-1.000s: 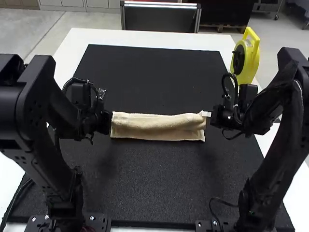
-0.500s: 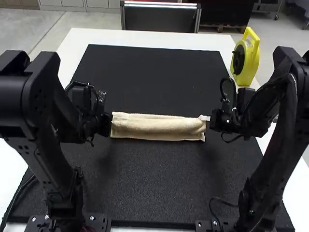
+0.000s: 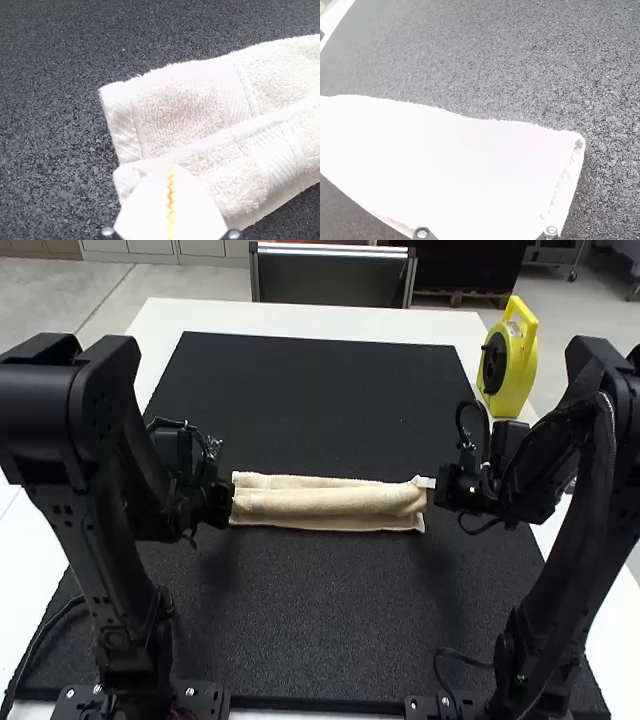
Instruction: Fold the towel.
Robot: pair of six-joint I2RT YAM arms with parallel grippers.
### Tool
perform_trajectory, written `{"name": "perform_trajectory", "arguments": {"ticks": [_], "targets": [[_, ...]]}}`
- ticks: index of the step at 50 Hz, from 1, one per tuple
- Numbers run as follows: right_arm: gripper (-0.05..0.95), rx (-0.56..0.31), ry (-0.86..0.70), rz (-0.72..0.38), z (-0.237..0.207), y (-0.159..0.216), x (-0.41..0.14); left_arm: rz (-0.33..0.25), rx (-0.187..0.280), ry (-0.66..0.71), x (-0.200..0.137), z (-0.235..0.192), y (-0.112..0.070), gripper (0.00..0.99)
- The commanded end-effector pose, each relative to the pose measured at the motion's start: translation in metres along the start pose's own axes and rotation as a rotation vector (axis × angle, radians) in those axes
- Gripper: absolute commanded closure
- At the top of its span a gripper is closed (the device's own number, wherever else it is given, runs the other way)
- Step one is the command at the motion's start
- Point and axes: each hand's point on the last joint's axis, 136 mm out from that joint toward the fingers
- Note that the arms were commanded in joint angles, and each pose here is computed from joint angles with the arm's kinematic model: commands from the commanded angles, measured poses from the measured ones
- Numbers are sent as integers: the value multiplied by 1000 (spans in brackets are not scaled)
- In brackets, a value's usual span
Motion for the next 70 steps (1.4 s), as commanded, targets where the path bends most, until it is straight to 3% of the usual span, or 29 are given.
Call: {"name": "perform_trajectory", "arguments": {"ticks": [1, 38, 42, 46, 54, 58, 70], "targets": [[923, 0, -7, -14, -1, -6, -3, 25, 10, 7, 2, -5, 5, 970], [920, 7, 2, -34, -9, -9, -4, 66, 20, -53, 6, 7, 14, 918], [915, 11, 0, -45, -9, -11, -5, 65, 18, -48, 5, 6, 14, 838], [789, 13, -1, -48, -9, -13, -6, 65, 20, -48, 5, 6, 14, 834], [710, 16, 1, -59, -10, -15, -6, 66, 21, -51, 5, 6, 14, 723], [643, 17, 2, -60, -11, -15, -7, 68, 21, -52, 6, 7, 15, 720], [254, 5, -15, -110, -7, -24, -8, 77, 15, -45, 5, 5, 16, 695]]}}
Point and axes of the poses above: each hand's point on the last joint's axis, 136 mm out from that joint toward the fingers, its own x axis out along the fingers, its own y axis along the line the jaws close on, z = x × y
